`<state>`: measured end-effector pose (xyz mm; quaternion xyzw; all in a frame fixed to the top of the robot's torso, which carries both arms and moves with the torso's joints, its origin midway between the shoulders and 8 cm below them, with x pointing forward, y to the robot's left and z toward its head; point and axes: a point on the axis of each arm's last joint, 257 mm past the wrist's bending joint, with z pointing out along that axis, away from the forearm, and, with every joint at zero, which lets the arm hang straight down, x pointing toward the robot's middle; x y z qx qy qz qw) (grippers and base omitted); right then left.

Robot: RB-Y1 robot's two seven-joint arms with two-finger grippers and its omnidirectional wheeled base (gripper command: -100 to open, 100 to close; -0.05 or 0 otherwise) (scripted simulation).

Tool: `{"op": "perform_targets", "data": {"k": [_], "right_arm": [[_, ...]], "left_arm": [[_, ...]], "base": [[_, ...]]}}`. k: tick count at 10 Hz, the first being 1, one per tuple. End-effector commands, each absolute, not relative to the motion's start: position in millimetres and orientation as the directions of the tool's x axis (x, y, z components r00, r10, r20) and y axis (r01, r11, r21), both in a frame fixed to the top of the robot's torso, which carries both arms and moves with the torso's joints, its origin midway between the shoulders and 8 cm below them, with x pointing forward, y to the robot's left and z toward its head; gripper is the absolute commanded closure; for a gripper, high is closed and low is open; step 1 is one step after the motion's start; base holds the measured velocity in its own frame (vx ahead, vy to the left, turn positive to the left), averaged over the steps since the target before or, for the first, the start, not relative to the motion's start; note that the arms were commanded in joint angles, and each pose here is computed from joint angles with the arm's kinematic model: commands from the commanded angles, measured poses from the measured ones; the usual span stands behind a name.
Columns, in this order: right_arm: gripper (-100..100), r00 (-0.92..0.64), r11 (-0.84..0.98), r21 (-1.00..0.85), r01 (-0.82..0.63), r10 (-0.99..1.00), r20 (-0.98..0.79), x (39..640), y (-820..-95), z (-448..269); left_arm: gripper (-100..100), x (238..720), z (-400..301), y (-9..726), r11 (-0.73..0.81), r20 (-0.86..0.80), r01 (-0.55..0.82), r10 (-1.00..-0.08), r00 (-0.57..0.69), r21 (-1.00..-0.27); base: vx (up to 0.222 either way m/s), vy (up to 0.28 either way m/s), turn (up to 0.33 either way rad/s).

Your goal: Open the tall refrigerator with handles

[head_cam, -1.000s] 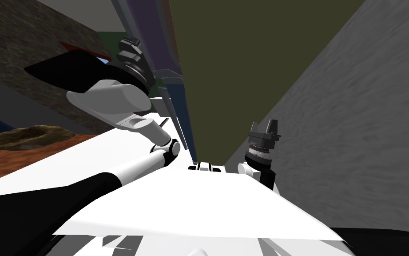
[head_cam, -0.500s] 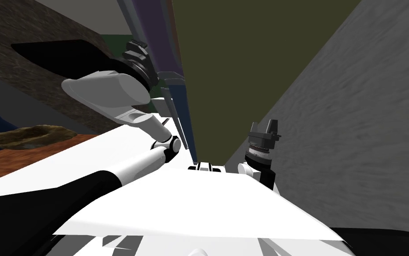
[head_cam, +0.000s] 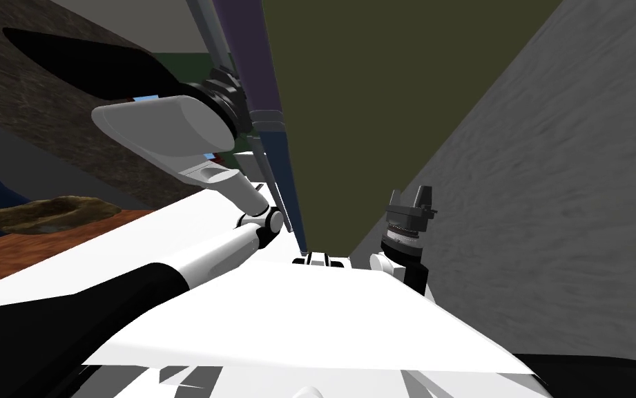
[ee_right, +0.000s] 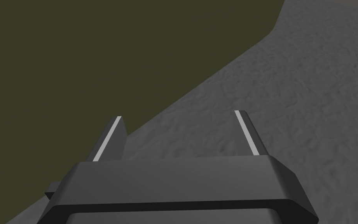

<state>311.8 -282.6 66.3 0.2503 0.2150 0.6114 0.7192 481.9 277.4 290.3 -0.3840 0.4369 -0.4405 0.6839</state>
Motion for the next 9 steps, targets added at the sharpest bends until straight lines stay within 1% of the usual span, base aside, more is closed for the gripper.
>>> {"op": "perform_targets", "data": {"k": [1, 9], "right_arm": [[0, 0.160, 0.127, 0.623, -0.772, 0.987, -0.003, 311.8, -282.6, 66.3], [0, 0.160, 0.127, 0.623, -0.772, 0.987, -0.003, 311.8, -282.6, 66.3]], "left_arm": [[-100, 487.7, 288.8, 272.1, 0.326, -0.280, 0.232, -0.936, 0.212, -0.916], [-100, 495.0, 295.4, 273.1, 0.389, -0.361, 0.125, -0.912, 0.197, -0.913]], "base": [[-0.006, 0.003, 0.001], [-0.004, 0.002, 0.003]]}}
